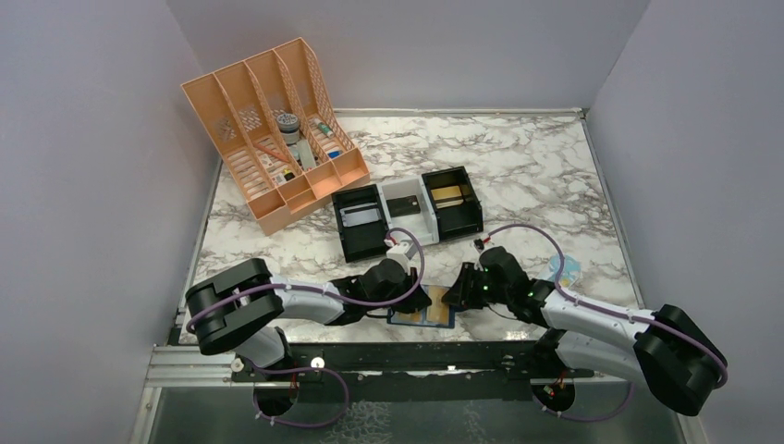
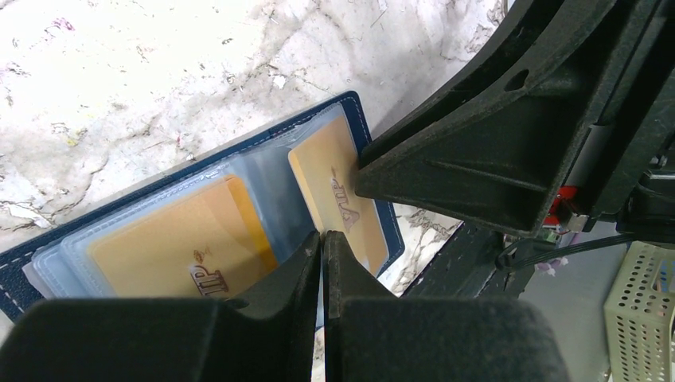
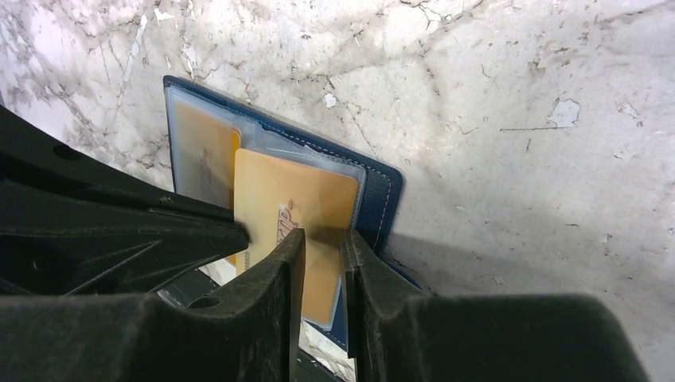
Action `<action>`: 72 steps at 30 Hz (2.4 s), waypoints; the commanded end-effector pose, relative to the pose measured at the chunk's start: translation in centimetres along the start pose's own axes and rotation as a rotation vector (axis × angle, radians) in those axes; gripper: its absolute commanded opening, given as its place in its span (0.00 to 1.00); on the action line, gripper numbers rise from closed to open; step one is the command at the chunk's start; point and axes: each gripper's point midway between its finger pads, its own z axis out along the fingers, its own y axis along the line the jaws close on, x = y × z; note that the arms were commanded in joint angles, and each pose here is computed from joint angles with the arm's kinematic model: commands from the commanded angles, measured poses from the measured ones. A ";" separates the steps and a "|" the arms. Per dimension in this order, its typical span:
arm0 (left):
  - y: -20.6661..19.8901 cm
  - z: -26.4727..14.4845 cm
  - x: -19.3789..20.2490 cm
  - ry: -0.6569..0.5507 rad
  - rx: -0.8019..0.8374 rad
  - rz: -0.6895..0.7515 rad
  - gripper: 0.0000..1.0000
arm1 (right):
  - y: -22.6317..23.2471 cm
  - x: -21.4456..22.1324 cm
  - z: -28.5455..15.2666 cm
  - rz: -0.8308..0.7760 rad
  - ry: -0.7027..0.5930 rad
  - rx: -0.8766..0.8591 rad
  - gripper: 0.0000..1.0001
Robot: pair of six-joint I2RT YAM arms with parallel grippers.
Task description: Take the credit cards out of the card holder
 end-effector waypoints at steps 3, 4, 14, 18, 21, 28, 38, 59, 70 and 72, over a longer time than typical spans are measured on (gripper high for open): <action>-1.0 -0.6 -0.7 -0.041 0.034 -0.005 0.07 | -2.9 0.8 0.4 -0.005 0.001 0.105 0.24; -0.8 -0.7 -0.6 -0.040 0.029 -0.007 0.07 | -2.8 0.8 0.3 -0.005 -0.002 0.103 0.24; -0.5 -0.9 -0.5 -0.040 0.021 -0.008 0.07 | -1.9 0.4 -0.1 -0.055 0.000 0.067 0.25; -0.5 -0.9 -0.6 -0.040 0.022 -0.009 0.07 | -0.7 -0.3 -0.4 -0.080 0.001 0.038 0.26; -0.5 -0.9 -0.6 -0.042 0.020 -0.013 0.07 | 0.4 -0.9 -0.6 -0.115 -0.015 -0.007 0.28; -0.5 -0.9 -0.6 -0.044 0.019 -0.014 0.08 | 4.1 -1.5 -1.4 -0.197 0.010 -0.147 0.28; -0.7 -0.9 -0.7 -0.044 0.025 -0.015 0.14 | 1.0 -0.8 -0.3 -0.071 0.035 0.014 0.28; 0.3 -0.1 0.4 -0.011 -0.007 -0.052 0.25 | -3.1 1.4 0.5 -0.022 0.067 0.143 0.27; -0.7 -0.9 -0.4 -0.044 0.032 -0.075 0.13 | -3.5 1.5 0.5 -0.022 0.068 0.162 0.27; -0.8 -0.9 -0.4 -0.043 0.038 -0.077 0.08 | -3.4 1.4 0.6 -0.022 0.066 0.160 0.27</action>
